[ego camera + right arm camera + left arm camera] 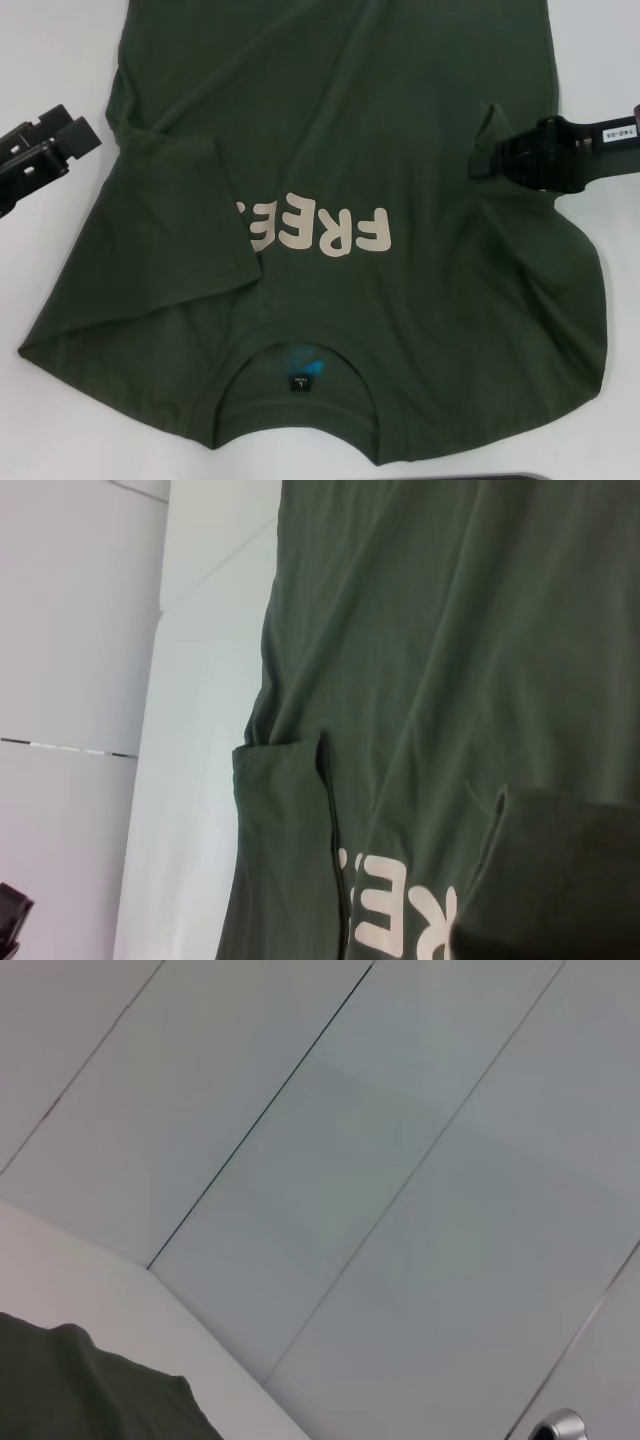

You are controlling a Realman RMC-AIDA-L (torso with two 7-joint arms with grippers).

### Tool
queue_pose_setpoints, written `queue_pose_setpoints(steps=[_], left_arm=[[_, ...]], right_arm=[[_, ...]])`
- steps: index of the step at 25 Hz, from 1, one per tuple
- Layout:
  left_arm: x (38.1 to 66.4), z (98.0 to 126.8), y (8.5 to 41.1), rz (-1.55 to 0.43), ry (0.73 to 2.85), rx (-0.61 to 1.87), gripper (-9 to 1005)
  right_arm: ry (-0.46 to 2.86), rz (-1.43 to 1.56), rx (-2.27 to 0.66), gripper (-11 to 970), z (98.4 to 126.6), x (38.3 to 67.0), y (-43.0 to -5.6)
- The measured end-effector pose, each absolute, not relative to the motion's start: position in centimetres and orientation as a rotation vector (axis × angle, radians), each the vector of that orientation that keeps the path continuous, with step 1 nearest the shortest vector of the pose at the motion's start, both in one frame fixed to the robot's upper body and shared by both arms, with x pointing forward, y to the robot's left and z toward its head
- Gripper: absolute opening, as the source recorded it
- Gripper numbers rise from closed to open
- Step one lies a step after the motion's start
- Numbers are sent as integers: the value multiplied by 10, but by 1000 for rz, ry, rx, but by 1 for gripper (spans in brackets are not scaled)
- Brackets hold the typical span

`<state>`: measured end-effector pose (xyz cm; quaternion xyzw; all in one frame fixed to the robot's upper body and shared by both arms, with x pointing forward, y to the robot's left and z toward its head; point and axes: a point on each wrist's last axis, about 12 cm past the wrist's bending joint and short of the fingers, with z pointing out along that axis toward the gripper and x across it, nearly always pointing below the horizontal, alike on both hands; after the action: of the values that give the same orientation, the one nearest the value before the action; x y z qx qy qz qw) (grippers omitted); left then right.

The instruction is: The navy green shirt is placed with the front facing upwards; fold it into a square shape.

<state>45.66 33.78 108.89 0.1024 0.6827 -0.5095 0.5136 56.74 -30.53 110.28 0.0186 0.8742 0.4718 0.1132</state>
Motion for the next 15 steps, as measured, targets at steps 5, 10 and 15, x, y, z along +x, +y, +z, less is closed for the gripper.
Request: queue_pose_setpoints(steps=[5,10,15], left_arm=[[454,1089,343,-1201,1629,221,948],[451,1090,349,-1186,1619,189,948],[451,1090,351,-1183,1621,184,948]], right_arm=[[2563,1374,57,247,1101,572,-300],[2565,1366,59,246,1101,573,-299],[2595,1331,84,244,1103,576,-300]])
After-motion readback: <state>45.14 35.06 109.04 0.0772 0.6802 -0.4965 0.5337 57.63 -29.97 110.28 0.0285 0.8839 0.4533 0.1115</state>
